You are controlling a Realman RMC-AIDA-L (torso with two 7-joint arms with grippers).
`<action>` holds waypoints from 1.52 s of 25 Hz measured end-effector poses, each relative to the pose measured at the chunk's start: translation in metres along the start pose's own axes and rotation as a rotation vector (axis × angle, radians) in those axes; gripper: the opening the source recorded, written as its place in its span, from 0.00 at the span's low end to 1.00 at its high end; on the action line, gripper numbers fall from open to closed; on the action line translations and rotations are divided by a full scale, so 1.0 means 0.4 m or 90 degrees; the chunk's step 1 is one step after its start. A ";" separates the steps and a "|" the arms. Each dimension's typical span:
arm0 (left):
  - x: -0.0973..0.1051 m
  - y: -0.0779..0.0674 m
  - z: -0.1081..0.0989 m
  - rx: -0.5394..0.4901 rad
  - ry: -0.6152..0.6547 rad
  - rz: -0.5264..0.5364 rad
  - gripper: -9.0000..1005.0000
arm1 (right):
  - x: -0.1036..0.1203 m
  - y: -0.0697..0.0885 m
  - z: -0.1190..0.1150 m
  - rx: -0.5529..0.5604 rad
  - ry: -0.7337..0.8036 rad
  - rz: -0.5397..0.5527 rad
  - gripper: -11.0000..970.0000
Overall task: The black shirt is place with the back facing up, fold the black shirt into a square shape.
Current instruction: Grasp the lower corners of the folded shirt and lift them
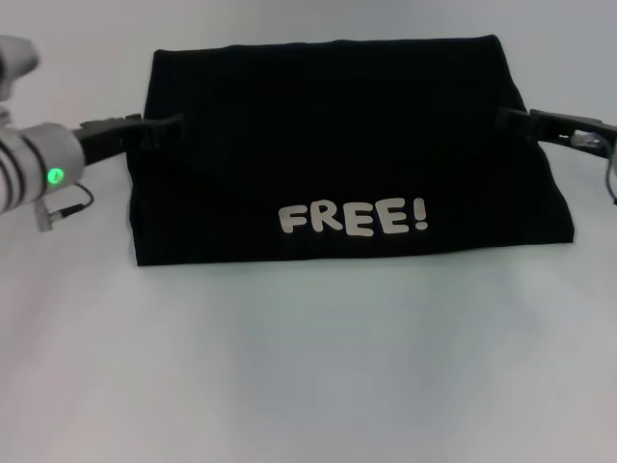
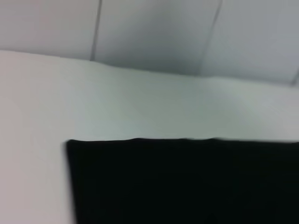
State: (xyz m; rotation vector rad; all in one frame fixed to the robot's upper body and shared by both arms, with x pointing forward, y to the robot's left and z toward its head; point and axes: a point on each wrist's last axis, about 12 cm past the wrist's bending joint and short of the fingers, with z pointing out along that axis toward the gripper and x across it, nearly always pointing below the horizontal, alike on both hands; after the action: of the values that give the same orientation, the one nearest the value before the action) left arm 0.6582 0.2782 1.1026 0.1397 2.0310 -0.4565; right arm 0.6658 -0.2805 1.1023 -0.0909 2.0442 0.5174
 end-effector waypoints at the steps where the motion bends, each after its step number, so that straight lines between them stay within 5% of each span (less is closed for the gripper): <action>1: 0.000 0.005 -0.019 0.022 -0.006 -0.019 0.74 | 0.002 -0.004 -0.011 -0.014 -0.003 0.003 0.58; 7: 0.038 0.020 -0.105 0.119 -0.009 -0.071 0.74 | 0.030 -0.018 -0.076 -0.113 0.008 -0.009 0.57; 14: 0.104 0.036 -0.153 0.130 0.021 -0.049 0.74 | 0.049 -0.013 -0.134 -0.221 0.023 -0.020 0.57; 19: 0.146 0.037 -0.153 0.121 0.082 -0.014 0.74 | 0.055 -0.011 -0.148 -0.247 0.028 -0.013 0.59; 30: 0.180 0.043 -0.133 0.079 0.112 -0.023 0.75 | 0.051 -0.010 -0.142 -0.239 0.026 -0.011 0.94; 38: 0.193 0.033 -0.115 0.069 0.141 -0.005 0.74 | 0.054 -0.012 -0.143 -0.237 0.026 -0.008 0.93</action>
State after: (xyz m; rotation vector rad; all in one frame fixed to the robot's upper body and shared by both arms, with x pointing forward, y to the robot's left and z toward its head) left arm 0.5864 0.3005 1.0515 0.2591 2.2238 -0.5772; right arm 0.6093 -0.3042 1.1067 -0.3388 1.9637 0.8895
